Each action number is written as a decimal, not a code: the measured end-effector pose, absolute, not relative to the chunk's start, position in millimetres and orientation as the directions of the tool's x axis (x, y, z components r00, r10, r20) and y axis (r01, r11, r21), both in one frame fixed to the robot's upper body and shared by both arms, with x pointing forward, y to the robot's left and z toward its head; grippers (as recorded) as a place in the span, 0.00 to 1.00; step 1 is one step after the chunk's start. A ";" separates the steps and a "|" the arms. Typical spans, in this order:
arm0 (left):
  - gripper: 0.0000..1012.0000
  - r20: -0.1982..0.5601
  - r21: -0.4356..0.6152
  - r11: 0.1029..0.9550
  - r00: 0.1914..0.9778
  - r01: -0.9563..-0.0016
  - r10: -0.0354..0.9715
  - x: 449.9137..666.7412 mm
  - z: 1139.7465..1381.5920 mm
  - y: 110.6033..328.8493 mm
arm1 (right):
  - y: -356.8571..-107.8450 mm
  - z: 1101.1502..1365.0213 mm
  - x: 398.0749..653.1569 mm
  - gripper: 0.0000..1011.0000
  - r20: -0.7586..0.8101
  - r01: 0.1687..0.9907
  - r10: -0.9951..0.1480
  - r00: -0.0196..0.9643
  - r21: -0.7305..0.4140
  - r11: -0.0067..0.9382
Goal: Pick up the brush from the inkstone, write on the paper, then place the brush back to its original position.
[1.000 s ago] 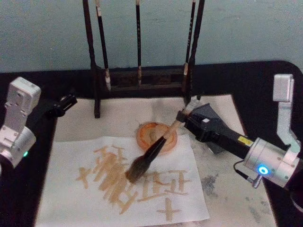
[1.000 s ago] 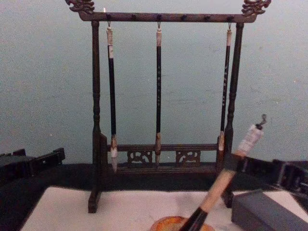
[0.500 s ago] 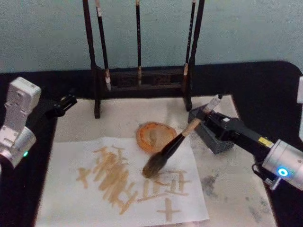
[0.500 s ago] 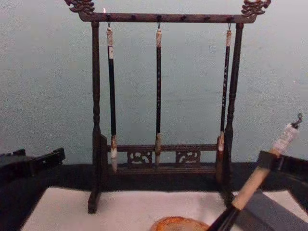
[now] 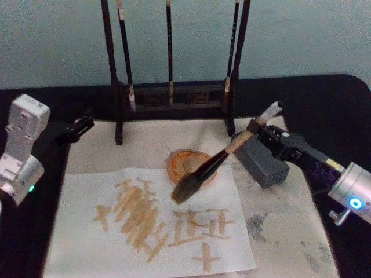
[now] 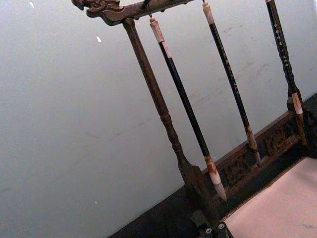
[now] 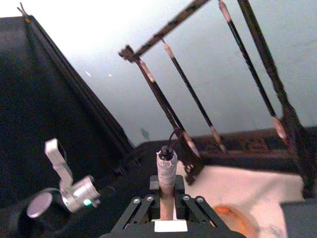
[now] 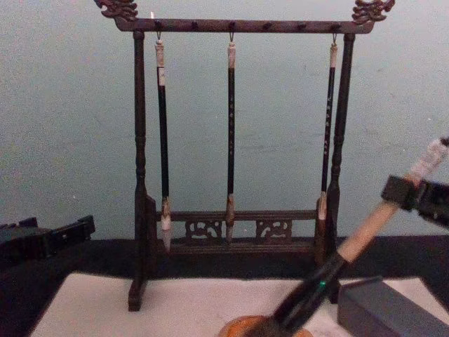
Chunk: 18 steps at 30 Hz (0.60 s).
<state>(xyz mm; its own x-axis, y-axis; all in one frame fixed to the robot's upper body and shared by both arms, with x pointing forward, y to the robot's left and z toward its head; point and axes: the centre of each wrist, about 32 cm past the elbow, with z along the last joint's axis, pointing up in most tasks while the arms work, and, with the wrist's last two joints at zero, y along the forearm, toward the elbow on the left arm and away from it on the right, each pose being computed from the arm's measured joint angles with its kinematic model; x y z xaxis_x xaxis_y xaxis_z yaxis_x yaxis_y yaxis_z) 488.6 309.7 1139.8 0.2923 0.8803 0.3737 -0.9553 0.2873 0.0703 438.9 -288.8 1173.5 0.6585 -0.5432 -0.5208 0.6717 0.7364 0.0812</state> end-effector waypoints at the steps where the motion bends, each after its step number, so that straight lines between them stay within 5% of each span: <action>1: 0.99 0.374 0.070 0.287 0.292 -0.955 0.880 488.6 1139.8 309.7 | -287.7 1174.4 439.8 0.16 -0.523 0.670 -0.537 0.661 0.089 0.737; 18: 0.99 0.374 0.070 0.287 0.292 -0.955 0.880 488.6 1139.8 309.7 | -280.7 1167.7 471.0 0.16 -0.680 0.712 -0.445 0.583 0.164 0.683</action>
